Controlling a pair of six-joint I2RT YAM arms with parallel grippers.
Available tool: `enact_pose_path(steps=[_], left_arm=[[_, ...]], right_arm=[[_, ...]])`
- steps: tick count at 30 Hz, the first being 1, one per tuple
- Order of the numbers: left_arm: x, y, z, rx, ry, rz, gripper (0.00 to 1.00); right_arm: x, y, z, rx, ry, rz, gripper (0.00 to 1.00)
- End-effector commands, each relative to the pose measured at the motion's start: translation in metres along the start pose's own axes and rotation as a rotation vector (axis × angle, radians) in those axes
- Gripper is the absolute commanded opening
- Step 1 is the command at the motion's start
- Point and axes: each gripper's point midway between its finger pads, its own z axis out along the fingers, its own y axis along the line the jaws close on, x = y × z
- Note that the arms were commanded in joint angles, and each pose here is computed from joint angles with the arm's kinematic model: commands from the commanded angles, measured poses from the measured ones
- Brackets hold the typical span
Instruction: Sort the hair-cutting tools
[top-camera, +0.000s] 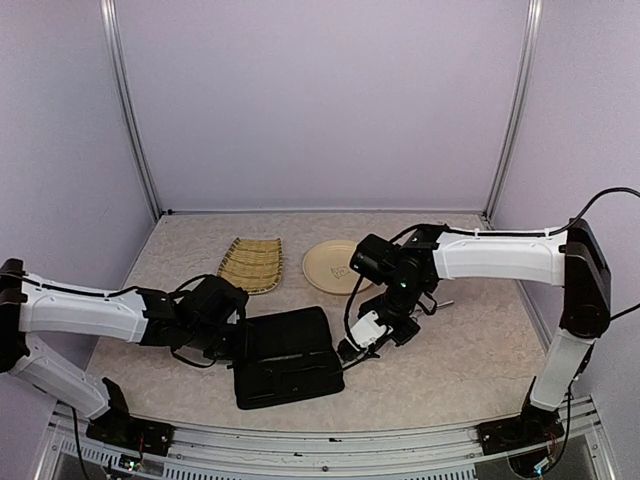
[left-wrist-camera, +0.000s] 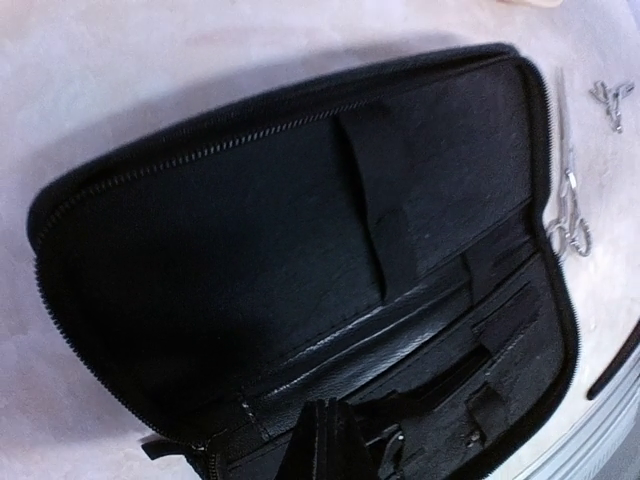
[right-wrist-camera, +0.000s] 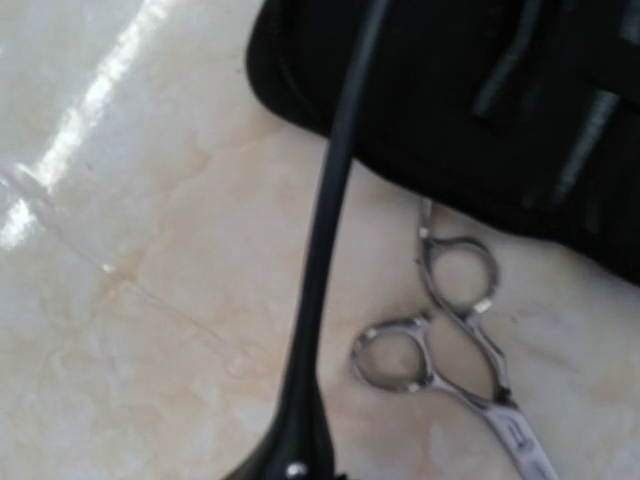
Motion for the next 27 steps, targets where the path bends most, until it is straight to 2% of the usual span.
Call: enact_pose_path(steps=[1, 4, 8, 9, 12, 19, 24, 27], left_arm=[[-0.029, -0.006, -0.032, 0.005, -0.141, -0.003, 0.02], [-0.035, 0.006, -0.044, -0.013, -0.205, -0.039, 0.1], [-0.045, 0.028, -0.052, -0.04, -0.277, -0.123, 0.41], [-0.046, 0.036, -0.053, -0.056, -0.287, -0.144, 0.46], [-0.046, 0.051, -0.051, -0.083, -0.301, -0.176, 0.53], [-0.038, 0.051, -0.032, -0.023, -0.246, -0.16, 0.51], [-0.035, 0.05, -0.025, 0.004, -0.232, -0.163, 0.33], [-0.033, 0.053, -0.022, 0.001, -0.223, -0.167, 0.29]], right_arm=[[-0.006, 0.003, 0.007, -0.054, 0.035, -0.047, 0.0], [-0.015, 0.0, 0.013, -0.078, 0.023, -0.041, 0.0], [-0.019, 0.0, 0.023, -0.108, 0.021, -0.034, 0.0], [-0.018, 0.0, 0.026, -0.116, 0.024, -0.031, 0.0], [-0.019, -0.001, 0.031, -0.126, 0.027, -0.025, 0.0], [-0.022, -0.007, 0.036, -0.13, 0.027, -0.015, 0.0], [-0.024, -0.01, 0.041, -0.137, 0.016, 0.001, 0.0], [-0.023, -0.011, 0.044, -0.136, 0.025, 0.008, 0.0]])
